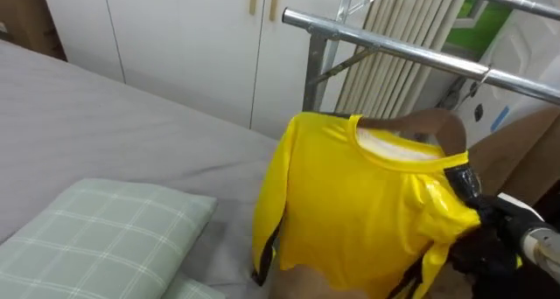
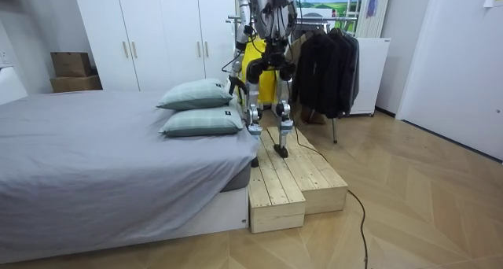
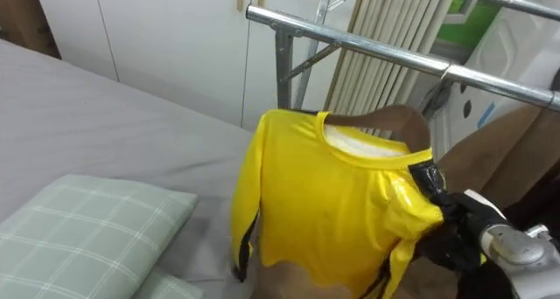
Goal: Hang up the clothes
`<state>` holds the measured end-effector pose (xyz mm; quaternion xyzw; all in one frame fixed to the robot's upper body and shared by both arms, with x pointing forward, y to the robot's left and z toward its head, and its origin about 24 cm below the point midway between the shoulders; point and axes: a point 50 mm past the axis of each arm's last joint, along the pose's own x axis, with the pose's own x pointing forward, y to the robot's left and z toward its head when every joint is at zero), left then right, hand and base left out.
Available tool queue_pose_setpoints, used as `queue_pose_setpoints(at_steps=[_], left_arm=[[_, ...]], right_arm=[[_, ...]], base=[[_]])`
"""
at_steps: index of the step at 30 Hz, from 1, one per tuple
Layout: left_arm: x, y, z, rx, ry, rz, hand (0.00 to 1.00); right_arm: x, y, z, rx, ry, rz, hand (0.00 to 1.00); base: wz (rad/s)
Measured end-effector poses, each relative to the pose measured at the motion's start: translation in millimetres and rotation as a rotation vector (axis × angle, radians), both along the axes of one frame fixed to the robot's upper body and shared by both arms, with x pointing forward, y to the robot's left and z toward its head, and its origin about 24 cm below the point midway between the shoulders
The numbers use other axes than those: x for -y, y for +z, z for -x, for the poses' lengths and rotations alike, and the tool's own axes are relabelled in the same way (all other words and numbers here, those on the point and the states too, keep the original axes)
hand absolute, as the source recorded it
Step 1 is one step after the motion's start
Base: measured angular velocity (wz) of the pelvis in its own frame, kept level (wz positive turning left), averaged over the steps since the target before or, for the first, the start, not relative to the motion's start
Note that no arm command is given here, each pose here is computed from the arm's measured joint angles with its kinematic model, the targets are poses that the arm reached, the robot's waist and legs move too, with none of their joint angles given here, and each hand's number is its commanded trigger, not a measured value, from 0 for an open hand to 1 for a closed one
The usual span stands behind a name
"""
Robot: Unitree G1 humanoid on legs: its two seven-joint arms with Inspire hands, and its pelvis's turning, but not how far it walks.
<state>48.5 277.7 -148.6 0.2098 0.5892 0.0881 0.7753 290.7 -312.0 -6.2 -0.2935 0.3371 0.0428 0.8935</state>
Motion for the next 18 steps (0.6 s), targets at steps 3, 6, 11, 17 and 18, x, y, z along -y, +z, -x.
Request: queue_pose_setpoints(at_steps=[3, 6, 11, 17, 18], left_arm=[[-0.7, 0, 1, -0.003, 0.000, -0.001, 0.00], [-3.0, 1, 1, -0.006, -0.003, -0.006, 0.00], [-4.3, 1, 0, -0.011, -0.026, -0.009, 0.00], [-1.8, 0, 0, -0.021, -0.045, -0.002, 0.00], [-1.6, 0, 0, -0.022, -0.046, -0.001, 0.00]], right_arm=[[0, 0, 0, -0.006, 0.006, 0.001, 1.00], [-2, -3, 2, -0.014, 0.011, -0.002, 1.00], [-8, -7, 1, -0.021, 0.024, -0.027, 1.00], [-14, -22, 11, -0.067, 0.016, -0.055, 1.00], [-15, -23, 11, -0.071, 0.019, -0.059, 1.00]], base=[[-0.01], [0.08], [0.05], [0.03], [0.00]])
